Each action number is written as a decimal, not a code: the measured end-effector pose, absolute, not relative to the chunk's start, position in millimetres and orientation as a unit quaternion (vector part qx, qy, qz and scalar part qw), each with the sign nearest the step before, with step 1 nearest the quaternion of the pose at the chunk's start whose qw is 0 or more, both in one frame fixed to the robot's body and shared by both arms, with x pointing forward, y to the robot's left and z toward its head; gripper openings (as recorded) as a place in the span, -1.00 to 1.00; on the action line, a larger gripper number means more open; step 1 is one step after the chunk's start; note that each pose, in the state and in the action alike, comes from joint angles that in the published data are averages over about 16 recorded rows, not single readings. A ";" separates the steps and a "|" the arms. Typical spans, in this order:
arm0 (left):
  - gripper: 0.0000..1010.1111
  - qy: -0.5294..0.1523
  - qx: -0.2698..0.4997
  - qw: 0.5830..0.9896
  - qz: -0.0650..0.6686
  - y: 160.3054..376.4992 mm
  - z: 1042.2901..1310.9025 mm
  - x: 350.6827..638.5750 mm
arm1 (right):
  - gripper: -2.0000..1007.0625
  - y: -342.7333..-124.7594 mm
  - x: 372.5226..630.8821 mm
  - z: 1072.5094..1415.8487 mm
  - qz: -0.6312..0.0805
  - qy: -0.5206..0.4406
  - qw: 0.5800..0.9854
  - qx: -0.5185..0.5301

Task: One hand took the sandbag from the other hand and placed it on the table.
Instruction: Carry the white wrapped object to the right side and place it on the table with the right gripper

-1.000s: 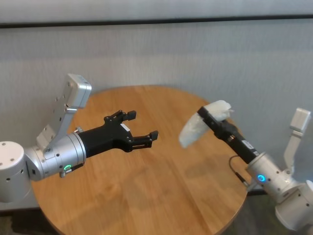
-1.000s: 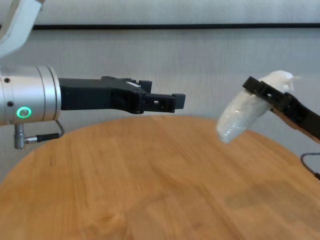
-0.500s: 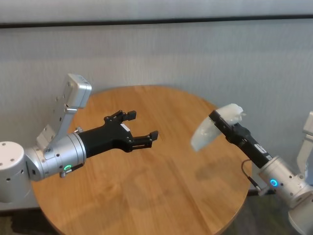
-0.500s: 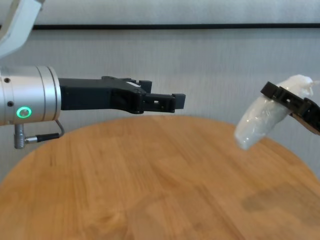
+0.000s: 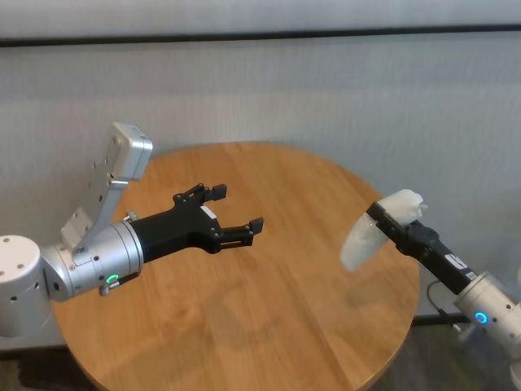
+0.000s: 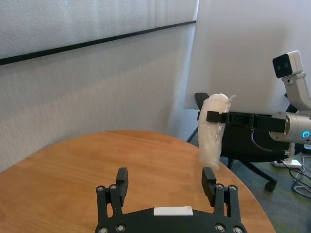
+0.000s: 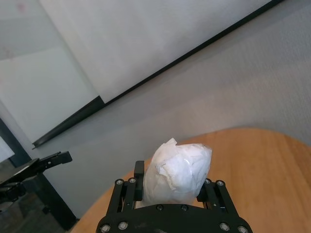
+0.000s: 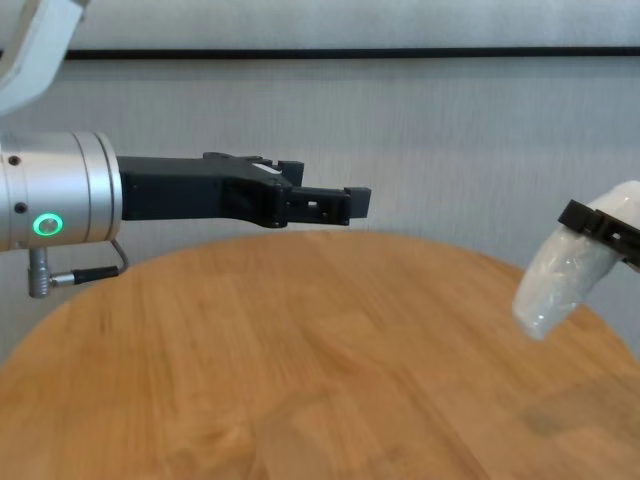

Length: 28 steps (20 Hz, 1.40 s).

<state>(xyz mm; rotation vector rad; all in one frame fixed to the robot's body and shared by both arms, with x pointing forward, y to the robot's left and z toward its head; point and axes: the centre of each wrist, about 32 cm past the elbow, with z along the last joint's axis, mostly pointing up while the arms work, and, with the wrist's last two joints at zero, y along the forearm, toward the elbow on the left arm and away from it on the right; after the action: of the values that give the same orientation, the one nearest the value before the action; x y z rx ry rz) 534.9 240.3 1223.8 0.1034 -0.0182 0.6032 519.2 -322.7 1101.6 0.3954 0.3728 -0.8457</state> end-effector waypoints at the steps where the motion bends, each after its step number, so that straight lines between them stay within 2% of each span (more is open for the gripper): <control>1: 0.98 -0.009 0.051 0.954 0.297 240.3 1223.8 534.9 | 0.14 -325.3 518.3 1102.0 -0.407 0.178 0.877 0.185; 14: 0.98 -0.009 0.051 0.954 0.297 240.3 1223.8 534.9 | 0.14 -347.6 520.9 1110.8 -0.421 0.171 0.881 0.129; 28: 0.98 -0.009 0.051 0.954 0.297 240.3 1223.8 534.9 | 0.14 -347.3 542.2 1117.1 -0.443 0.177 0.877 0.054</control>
<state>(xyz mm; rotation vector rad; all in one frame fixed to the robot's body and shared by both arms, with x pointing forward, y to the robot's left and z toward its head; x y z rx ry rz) 534.9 240.3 1223.8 0.1033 -0.0182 0.6032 542.2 -347.3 1117.1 0.1118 0.3701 -0.9246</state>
